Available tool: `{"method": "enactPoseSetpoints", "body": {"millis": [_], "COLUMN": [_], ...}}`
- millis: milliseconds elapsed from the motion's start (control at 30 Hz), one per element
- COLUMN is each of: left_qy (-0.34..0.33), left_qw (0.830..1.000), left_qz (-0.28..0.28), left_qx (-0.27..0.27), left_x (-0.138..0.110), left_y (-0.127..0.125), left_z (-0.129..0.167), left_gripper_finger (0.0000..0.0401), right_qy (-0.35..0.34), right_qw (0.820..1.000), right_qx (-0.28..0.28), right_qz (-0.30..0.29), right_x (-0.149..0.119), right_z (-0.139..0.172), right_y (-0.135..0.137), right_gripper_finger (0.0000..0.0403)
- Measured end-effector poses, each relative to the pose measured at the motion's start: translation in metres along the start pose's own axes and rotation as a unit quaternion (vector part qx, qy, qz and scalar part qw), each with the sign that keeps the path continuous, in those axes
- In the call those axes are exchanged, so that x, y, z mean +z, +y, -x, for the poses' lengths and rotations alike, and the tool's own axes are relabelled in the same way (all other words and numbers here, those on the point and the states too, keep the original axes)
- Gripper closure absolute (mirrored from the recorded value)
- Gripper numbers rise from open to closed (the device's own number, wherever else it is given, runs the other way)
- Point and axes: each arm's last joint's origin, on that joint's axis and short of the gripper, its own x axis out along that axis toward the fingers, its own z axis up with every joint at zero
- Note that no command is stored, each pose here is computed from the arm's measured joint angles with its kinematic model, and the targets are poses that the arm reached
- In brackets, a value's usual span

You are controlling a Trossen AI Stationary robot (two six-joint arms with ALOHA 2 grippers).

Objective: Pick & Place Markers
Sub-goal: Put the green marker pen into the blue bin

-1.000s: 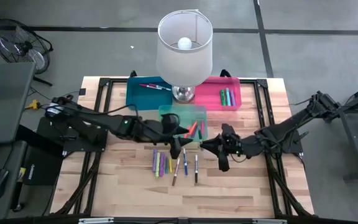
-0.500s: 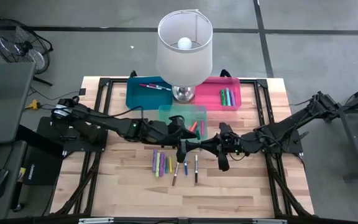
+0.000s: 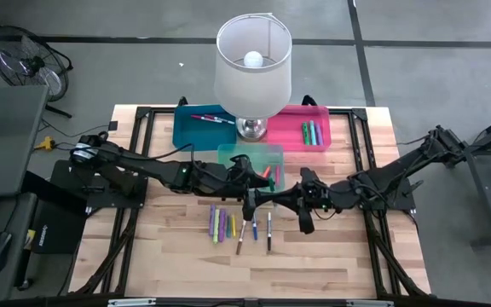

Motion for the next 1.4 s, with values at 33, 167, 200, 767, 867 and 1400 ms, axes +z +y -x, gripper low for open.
{"method": "enactPoseSetpoints", "body": {"millis": [33,167,200,767,867,1400], "left_qy": [-0.001,0.002,0.002,0.009,0.013,0.015], "left_qw": [1.000,1.000,1.000,1.000,1.000,1.000], "left_qz": [0.001,0.001,0.001,0.000,-0.002,-0.018], "left_qx": [0.000,-0.003,-0.003,-0.010,-0.007,-0.006], "left_x": [0.000,0.000,0.000,-0.004,-0.005,-0.008], "left_y": [0.000,0.000,0.000,0.005,0.005,0.006], "left_z": [0.000,0.000,0.000,-0.008,-0.008,-0.010], "left_gripper_finger": [0.0188,0.0188,0.0188,0.0368,0.0366,0.0366], "right_qy": [-0.001,0.000,-0.001,-0.003,-0.002,0.012], "right_qw": [1.000,1.000,1.000,1.000,1.000,1.000], "right_qx": [0.000,0.008,0.008,0.007,0.007,0.026], "right_qz": [-0.001,-0.004,-0.005,-0.005,-0.005,0.011], "right_x": [0.000,0.003,0.003,0.003,0.003,0.002], "right_z": [0.000,-0.002,-0.002,-0.002,-0.003,-0.002], "right_y": [0.000,-0.002,-0.002,-0.003,-0.003,-0.002], "right_gripper_finger": [0.0381,0.0382,0.0381,0.0381,0.0377,0.0314]}}
